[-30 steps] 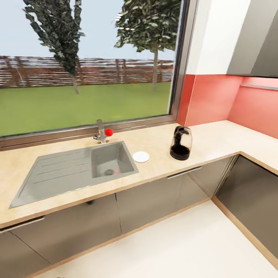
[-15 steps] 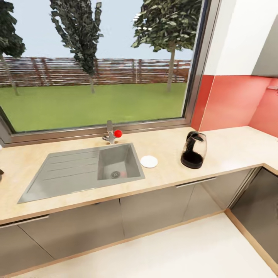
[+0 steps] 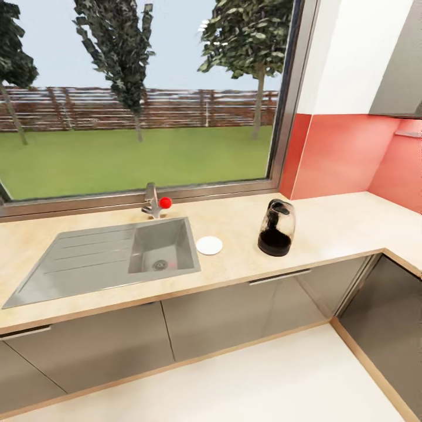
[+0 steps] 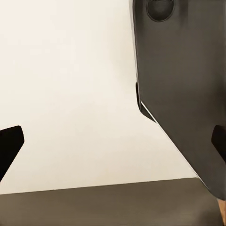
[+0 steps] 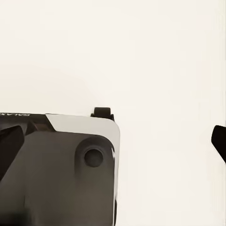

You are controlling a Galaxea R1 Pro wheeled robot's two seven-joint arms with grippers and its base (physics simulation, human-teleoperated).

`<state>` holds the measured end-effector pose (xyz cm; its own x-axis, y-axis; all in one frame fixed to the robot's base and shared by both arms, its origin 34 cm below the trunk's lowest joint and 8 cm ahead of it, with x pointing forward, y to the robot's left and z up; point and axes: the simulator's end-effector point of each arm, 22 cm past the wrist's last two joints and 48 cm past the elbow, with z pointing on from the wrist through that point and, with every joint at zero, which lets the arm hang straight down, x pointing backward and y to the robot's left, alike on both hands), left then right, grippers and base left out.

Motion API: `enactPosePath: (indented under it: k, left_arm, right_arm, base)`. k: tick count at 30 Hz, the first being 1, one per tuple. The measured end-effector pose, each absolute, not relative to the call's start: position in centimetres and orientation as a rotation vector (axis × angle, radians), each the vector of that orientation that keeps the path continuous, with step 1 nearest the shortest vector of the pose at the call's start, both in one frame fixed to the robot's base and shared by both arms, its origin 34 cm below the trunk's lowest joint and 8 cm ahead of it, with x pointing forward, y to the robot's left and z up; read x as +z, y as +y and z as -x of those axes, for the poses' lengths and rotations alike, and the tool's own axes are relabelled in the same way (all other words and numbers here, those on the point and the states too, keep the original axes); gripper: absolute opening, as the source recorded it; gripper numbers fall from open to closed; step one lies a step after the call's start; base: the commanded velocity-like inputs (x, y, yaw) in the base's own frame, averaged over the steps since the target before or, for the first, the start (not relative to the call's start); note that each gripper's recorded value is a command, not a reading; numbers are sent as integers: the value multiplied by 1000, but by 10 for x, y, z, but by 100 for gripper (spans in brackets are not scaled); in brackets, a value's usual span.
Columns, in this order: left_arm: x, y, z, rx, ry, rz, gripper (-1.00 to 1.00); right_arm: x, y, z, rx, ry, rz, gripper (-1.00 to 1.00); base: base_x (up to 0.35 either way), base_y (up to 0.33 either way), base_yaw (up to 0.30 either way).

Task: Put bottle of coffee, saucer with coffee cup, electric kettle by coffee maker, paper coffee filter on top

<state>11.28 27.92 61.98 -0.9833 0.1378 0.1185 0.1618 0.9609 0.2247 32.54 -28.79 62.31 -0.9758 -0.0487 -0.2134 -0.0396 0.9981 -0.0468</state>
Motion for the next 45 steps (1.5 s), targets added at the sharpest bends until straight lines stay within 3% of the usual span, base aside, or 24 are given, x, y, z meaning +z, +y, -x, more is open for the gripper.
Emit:
enactPosePath:
  k: [16,35,45]
  left_arm:
    - [616,270,-147,-336,-3082,246,100]
    - [697,204,-432,-193,-3759,127,100]
    - [868,125,-572,198,-4273,185,100]
  right_arm:
    - [623,-288,-325,-63,2925,68,100]
    - [628,-286,-348,-61,2876,50,100]
    - [644,-280,-399,-47,2763,48,100]
  base:
    - [0,-50,25]
    - [0,0,34]
    - [0,0,0]
